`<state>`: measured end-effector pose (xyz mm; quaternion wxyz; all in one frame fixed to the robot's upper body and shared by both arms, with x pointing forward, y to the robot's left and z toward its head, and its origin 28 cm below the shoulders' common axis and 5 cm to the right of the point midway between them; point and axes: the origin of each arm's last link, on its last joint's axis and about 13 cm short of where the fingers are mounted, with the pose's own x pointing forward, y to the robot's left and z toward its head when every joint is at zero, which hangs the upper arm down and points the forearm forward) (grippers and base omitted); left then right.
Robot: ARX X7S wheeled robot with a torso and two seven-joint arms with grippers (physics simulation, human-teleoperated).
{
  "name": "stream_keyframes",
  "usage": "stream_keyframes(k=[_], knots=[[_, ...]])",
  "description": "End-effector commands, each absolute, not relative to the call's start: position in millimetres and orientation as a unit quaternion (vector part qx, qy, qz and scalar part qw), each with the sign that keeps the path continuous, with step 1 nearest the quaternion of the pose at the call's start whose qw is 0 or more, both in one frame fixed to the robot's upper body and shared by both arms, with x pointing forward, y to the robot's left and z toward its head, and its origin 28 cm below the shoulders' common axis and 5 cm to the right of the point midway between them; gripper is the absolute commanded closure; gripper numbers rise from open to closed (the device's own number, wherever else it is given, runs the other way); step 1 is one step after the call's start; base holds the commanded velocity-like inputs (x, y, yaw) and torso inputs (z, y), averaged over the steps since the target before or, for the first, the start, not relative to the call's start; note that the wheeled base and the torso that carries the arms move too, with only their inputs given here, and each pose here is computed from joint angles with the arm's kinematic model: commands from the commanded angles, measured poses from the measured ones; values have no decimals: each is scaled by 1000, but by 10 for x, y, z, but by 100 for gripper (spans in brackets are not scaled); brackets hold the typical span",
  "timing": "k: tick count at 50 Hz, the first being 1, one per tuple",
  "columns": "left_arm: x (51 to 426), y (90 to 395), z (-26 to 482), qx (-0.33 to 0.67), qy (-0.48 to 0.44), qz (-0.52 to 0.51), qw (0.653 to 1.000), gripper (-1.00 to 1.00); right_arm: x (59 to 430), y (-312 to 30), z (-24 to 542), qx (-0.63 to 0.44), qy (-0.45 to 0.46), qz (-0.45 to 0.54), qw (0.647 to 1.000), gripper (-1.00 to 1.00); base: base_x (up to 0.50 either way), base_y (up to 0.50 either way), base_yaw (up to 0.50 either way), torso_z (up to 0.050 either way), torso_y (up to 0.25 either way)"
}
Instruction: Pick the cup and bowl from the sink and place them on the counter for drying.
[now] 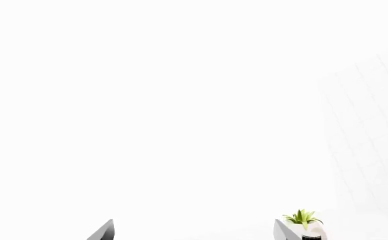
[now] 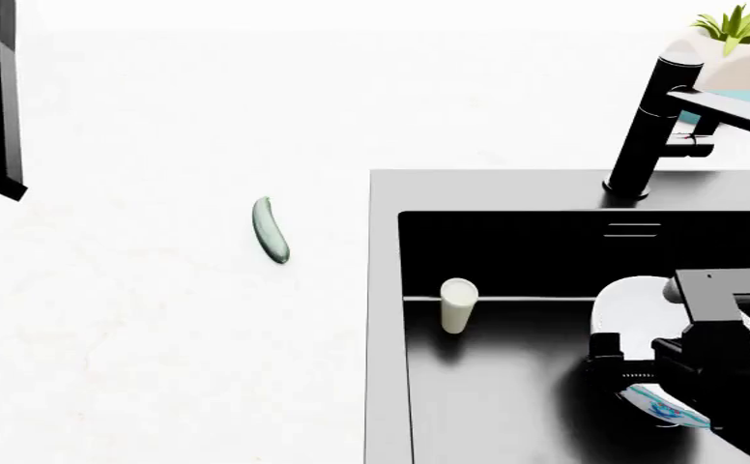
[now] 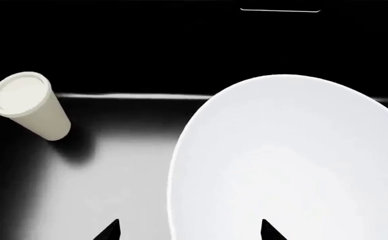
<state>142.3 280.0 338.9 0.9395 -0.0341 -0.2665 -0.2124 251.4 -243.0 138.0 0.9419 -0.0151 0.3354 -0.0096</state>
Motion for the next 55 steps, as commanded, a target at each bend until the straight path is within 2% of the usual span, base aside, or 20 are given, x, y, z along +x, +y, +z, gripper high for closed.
stream_keyframes(k=[1, 55], knots=[[1422, 2799, 3370, -33, -263, -212, 941, -100, 2515, -2416, 1300, -16, 344, -7, 939, -100, 0, 0, 0, 0, 0], [1408, 2821, 3389, -30, -263, -207, 942, -100, 2447, -2402, 1105, -47, 391, -5, 919, -100, 0, 0, 0, 0, 0]])
